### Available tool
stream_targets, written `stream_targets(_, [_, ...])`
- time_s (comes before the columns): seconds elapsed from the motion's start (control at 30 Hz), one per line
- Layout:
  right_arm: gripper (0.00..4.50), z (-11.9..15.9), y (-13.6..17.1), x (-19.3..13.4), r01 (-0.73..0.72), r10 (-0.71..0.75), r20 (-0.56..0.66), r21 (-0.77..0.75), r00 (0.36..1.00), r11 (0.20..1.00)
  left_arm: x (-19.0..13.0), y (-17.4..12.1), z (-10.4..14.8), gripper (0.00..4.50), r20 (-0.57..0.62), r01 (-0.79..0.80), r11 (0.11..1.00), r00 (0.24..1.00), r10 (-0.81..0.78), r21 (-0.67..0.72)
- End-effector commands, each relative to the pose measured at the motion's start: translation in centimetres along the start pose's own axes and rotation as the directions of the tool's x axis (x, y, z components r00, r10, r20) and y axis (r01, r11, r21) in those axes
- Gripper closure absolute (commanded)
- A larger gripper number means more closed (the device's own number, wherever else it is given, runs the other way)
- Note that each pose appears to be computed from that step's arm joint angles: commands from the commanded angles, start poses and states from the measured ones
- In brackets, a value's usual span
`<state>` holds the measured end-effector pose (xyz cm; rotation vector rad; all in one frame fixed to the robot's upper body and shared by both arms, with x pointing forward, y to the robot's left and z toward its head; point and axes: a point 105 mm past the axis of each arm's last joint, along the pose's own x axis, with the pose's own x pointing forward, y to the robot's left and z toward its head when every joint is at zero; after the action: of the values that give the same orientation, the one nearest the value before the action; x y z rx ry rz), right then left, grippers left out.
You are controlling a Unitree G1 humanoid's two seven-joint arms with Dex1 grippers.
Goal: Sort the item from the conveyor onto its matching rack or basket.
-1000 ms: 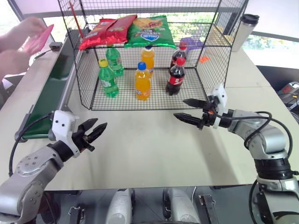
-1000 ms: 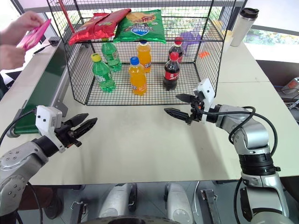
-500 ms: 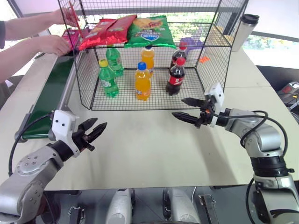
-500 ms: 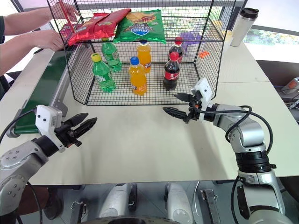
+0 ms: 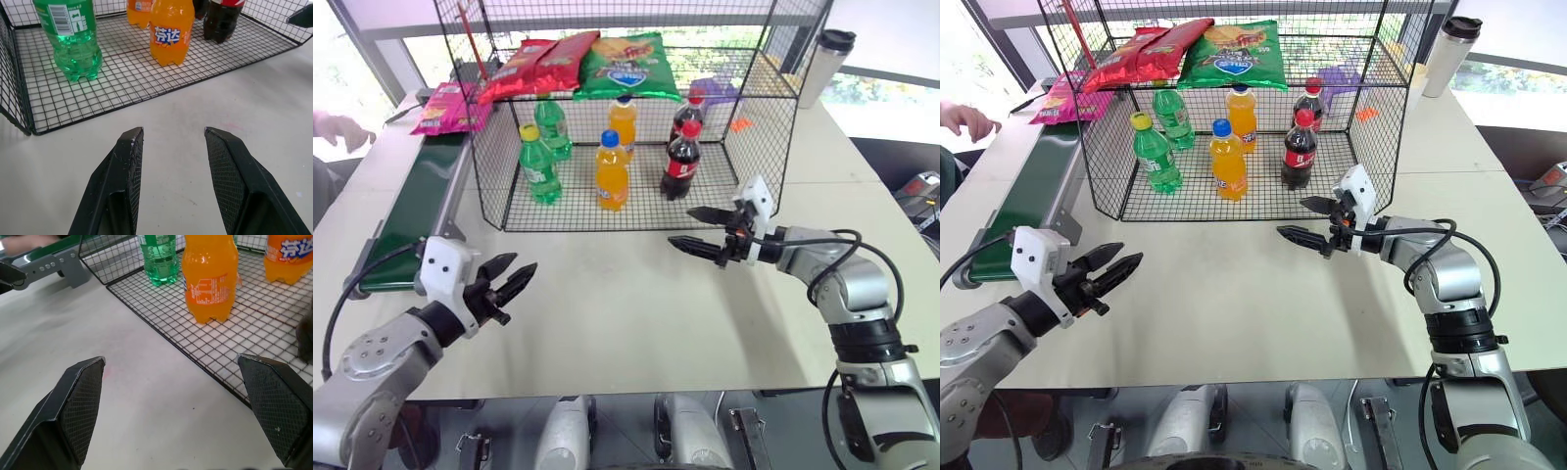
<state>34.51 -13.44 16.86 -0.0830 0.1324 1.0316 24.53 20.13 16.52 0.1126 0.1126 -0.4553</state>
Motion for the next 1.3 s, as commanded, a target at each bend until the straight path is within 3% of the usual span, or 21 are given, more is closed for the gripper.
stream_targets(0.03, [0.05, 2.1, 0.0, -0.5, -0.046, 0.048, 0.034, -0.038, 0.998, 0.998, -2.0, 2.5, 2.6, 2.46, 0.06, -0.159, 0.971, 0.987, 0.151, 0.181])
stream_targets(0.17, [0.05, 4.9, 2.6, -0.1, -0.204, 0.204, 0.091, -0.012, 0.975, 0.979, -6.5, 6.1, 3.7, 2.46, 0.021, -0.314, 0.788, 0.933, 0.358, 0.53])
stream_targets(0.27, [0.05, 6.2, 4.1, 0.4, -0.279, 0.282, 0.093, -0.038, 0.955, 0.959, -9.1, 7.5, 4.3, 2.46, -0.005, -0.235, 0.52, 0.908, 0.419, 0.821])
stream_targets(0.33, [0.05, 6.9, 4.7, 0.8, -0.304, 0.31, 0.09, -0.076, 0.946, 0.95, -10.3, 8.4, 5.0, 2.46, 0.014, -0.178, 0.338, 0.9, 0.435, 0.924])
stream_targets(0.43, [0.05, 7.7, 5.2, 1.5, -0.324, 0.338, 0.065, -0.161, 0.939, 0.932, -12.2, 9.7, 4.1, 2.46, -0.014, -0.094, 0.208, 0.886, 0.464, 0.974])
stream_targets(0.6, [0.05, 8.1, 6.3, 2.2, -0.364, 0.382, 0.038, -0.231, 0.923, 0.902, -14.0, 10.1, 0.8, 2.46, -0.055, -0.069, 0.227, 0.864, 0.501, 0.971])
stream_targets(0.77, [0.05, 7.0, 7.2, 3.1, -0.382, 0.397, 0.016, -0.234, 0.918, 0.894, -13.3, 9.7, -2.0, 2.46, -0.069, -0.07, 0.259, 0.869, 0.49, 0.963])
stream_targets(1.3, [0.05, 7.2, 7.4, 2.9, -0.35, 0.365, 0.028, -0.218, 0.931, 0.911, -12.3, 10.0, -3.0, 2.46, -0.014, -0.122, 0.235, 0.863, 0.506, 0.964])
